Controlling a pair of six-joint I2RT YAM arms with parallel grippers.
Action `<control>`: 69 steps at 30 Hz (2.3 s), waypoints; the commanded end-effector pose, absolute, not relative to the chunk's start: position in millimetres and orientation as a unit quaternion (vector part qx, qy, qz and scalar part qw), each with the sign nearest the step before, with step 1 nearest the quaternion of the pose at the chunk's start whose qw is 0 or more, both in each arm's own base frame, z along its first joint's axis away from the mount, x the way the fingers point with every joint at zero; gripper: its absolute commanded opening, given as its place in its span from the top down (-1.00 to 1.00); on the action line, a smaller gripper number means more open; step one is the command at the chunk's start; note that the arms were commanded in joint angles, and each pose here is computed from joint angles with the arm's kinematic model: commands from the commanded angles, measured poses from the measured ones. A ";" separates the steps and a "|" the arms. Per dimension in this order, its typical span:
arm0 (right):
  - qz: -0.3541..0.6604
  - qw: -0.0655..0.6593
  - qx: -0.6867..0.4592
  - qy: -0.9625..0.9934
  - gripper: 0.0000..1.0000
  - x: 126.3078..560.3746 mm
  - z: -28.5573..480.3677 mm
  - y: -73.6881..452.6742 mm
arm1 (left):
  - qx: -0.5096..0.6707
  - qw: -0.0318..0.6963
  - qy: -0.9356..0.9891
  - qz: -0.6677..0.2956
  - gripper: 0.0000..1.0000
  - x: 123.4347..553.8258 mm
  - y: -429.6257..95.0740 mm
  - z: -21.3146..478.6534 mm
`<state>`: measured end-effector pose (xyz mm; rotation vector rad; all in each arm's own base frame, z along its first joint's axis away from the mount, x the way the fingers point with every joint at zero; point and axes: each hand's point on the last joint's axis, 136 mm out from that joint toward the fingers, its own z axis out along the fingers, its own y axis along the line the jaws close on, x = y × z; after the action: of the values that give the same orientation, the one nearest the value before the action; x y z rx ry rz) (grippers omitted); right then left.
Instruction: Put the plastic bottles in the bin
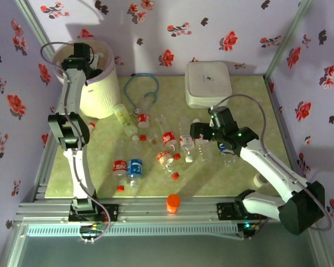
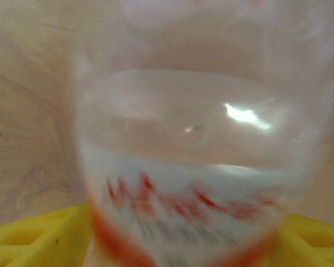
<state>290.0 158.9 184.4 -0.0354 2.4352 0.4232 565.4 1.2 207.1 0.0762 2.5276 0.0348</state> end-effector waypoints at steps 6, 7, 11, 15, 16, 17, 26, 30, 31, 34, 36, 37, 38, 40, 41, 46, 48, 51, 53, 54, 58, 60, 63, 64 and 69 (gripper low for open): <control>0.033 0.297 0.078 0.951 -0.99 281.1 171.4 72.6 | 0.045 0.306 0.951 0.013 -0.92 559.3 -2.6 222.9; 0.019 0.285 0.093 0.954 -0.99 277.9 166.2 62.5 | 0.045 0.309 0.950 0.012 -0.96 558.8 -2.8 226.0; -0.005 0.222 0.138 0.965 -0.98 264.6 139.5 38.0 | 0.047 0.333 0.942 0.015 -1.00 557.3 -2.6 250.1; -0.002 0.168 0.148 0.975 -0.91 256.2 110.0 36.8 | 0.046 0.376 0.926 0.012 -1.00 554.1 -5.4 288.7; -0.005 0.152 0.147 0.977 -0.87 253.1 102.4 37.2 | 0.050 0.388 0.920 0.007 -1.00 551.8 -8.1 300.1; -0.008 0.140 0.146 0.979 -0.84 250.0 95.7 37.2 | 0.052 0.399 0.915 0.005 -1.00 549.0 -9.9 311.1; -0.005 0.076 0.145 0.986 -0.81 238.7 51.2 43.3 | 0.053 0.511 0.858 0.004 -1.00 519.8 -13.8 412.8; -0.017 0.053 0.141 0.988 -0.72 235.8 37.1 41.8 | 0.049 0.542 0.839 0.009 -1.00 504.1 -12.1 443.8; -0.018 0.049 0.141 0.989 -0.68 235.3 33.2 41.9 | 0.046 0.550 0.834 0.010 -1.00 501.0 -11.2 450.6; -0.021 0.047 0.138 0.989 -0.58 235.9 28.3 41.3 | 0.030 0.563 0.826 0.001 -1.00 485.1 -12.2 466.3; -0.028 0.060 0.137 0.988 -0.52 237.9 32.5 37.7 | 0.033 0.568 0.823 -0.006 -0.99 466.3 -21.8 474.6; -0.031 0.073 0.140 0.987 -0.42 240.5 37.4 35.3 | 0.045 0.570 0.820 -0.004 -1.00 455.1 -31.3 476.4; -0.033 0.086 0.141 0.986 -0.33 243.0 42.5 33.8 | 0.059 0.575 0.816 0.003 -1.00 444.2 -41.6 475.9; -0.032 0.115 0.143 0.982 -0.16 248.7 55.3 31.6 | 0.085 0.593 0.800 0.006 -1.00 420.6 -64.4 476.4; -0.028 0.129 0.143 0.981 -0.12 251.6 62.5 31.8 | 0.094 0.600 0.795 -0.008 -1.00 409.2 -77.2 472.7; 0.040 0.183 0.127 0.974 -0.06 268.4 102.0 52.0 | 0.085 0.580 0.806 -0.085 -1.00 362.8 -109.7 433.3; 0.106 0.209 0.105 0.966 -0.05 278.9 122.7 74.6 | 0.076 0.567 0.812 -0.111 -1.00 348.1 -118.3 410.2; 0.250 0.254 0.066 0.932 0.05 296.9 159.6 124.8 | 0.075 0.541 0.818 -0.181 -1.00 329.5 -144.5 375.6; 0.340 0.275 0.031 0.899 0.07 307.4 186.3 163.0 | 0.083 0.516 0.817 -0.244 -1.00 319.5 -170.4 354.6; 0.363 0.280 0.014 0.889 0.07 309.5 194.6 177.7 | 0.082 0.509 0.817 -0.260 -1.00 317.3 -177.4 346.1; 0.414 0.281 -0.071 0.863 0.10 308.1 215.2 237.8 | 0.043 0.498 0.808 -0.311 -1.00 316.2 -192.7 318.4; 0.438 0.272 -0.096 0.851 0.11 305.9 218.7 262.2 | 0.036 0.503 0.780 -0.370 -1.00 316.6 -211.3 316.2; 0.466 0.260 -0.121 0.837 0.11 301.7 222.9 291.6 | 0.047 0.496 0.753 -0.430 -1.00 316.2 -238.0 314.0; 0.468 0.257 -0.127 0.836 0.12 300.7 222.8 299.0 | 0.048 0.496 0.751 -0.434 -1.00 317.9 -242.4 313.2; 0.482 0.229 -0.141 0.834 0.11 296.3 213.2 327.9 | 0.050 0.492 0.733 -0.468 -0.99 322.4 -268.0 314.7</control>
<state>294.5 307.5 192.9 -0.3483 2.3717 1.2314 321.5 -248.7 279.2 0.1243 1.9317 -0.9891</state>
